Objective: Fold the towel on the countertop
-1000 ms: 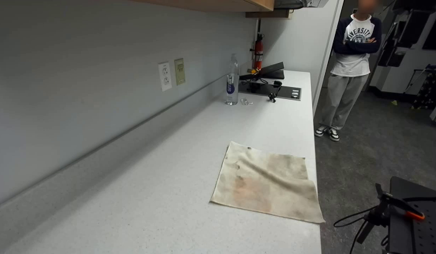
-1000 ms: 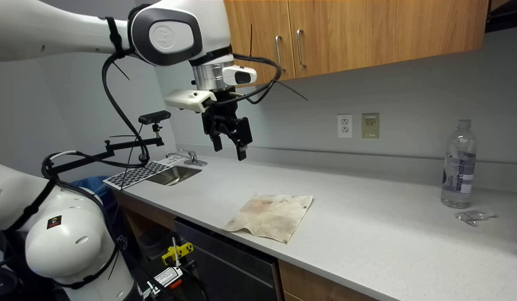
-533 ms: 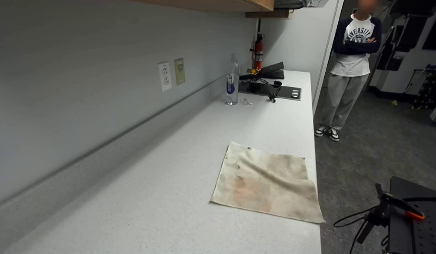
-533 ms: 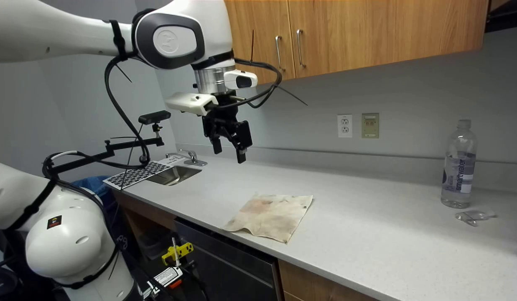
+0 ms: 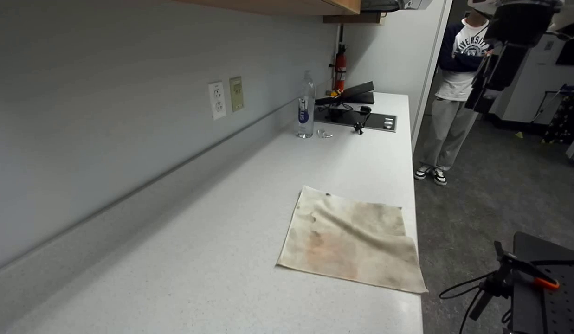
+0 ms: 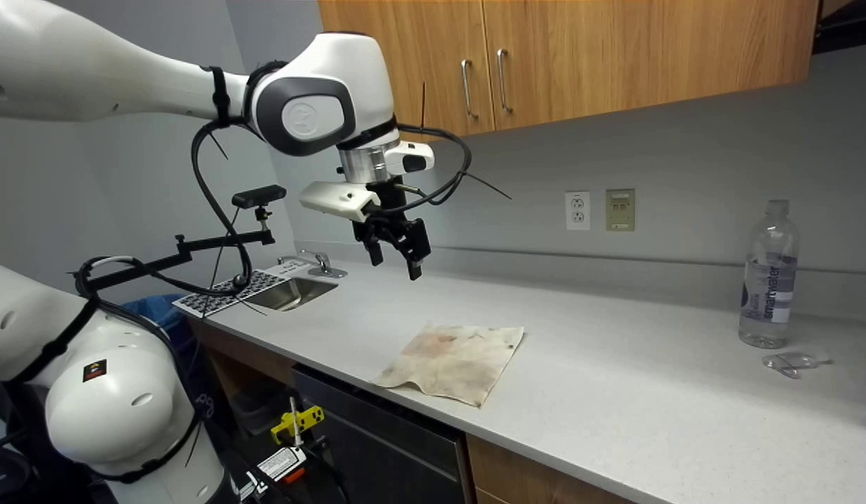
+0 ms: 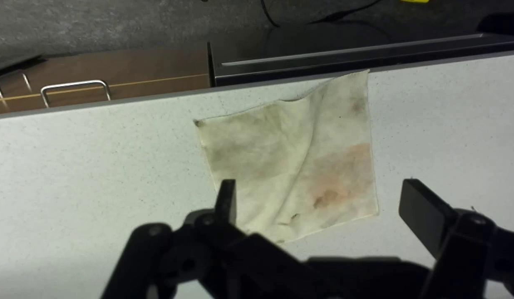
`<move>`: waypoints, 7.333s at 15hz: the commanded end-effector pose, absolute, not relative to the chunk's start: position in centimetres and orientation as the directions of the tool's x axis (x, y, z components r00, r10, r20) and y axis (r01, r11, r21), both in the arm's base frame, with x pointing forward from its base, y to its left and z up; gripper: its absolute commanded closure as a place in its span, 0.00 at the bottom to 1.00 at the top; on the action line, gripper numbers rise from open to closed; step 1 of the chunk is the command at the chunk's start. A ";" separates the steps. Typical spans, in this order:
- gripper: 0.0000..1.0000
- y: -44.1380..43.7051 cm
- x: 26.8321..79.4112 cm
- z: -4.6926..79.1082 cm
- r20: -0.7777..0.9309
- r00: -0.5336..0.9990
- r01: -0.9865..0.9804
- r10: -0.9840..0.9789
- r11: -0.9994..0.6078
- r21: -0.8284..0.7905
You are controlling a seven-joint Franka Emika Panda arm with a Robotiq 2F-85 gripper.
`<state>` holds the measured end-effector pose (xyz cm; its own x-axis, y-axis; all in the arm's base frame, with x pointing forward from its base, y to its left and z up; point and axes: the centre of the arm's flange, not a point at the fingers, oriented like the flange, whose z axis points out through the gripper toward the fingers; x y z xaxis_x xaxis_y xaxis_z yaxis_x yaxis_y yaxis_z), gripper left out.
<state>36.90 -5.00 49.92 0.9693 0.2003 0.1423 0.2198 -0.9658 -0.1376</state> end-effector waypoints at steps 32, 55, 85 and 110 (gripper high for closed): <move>0.00 -3.9 46.1 38.8 0.128 0.982 0.154 0.139 -0.981 -0.115; 0.00 -3.6 47.6 28.4 -0.031 0.996 0.080 0.080 -0.997 0.003; 0.00 -5.0 48.8 20.0 -0.014 0.943 -0.333 -0.333 -0.943 0.016; 1.00 0.3 48.2 22.4 0.141 0.927 -0.376 -0.348 -0.875 0.306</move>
<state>48.63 -1.40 20.38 0.9219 -0.3701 0.1145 -0.3872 -0.8888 0.2451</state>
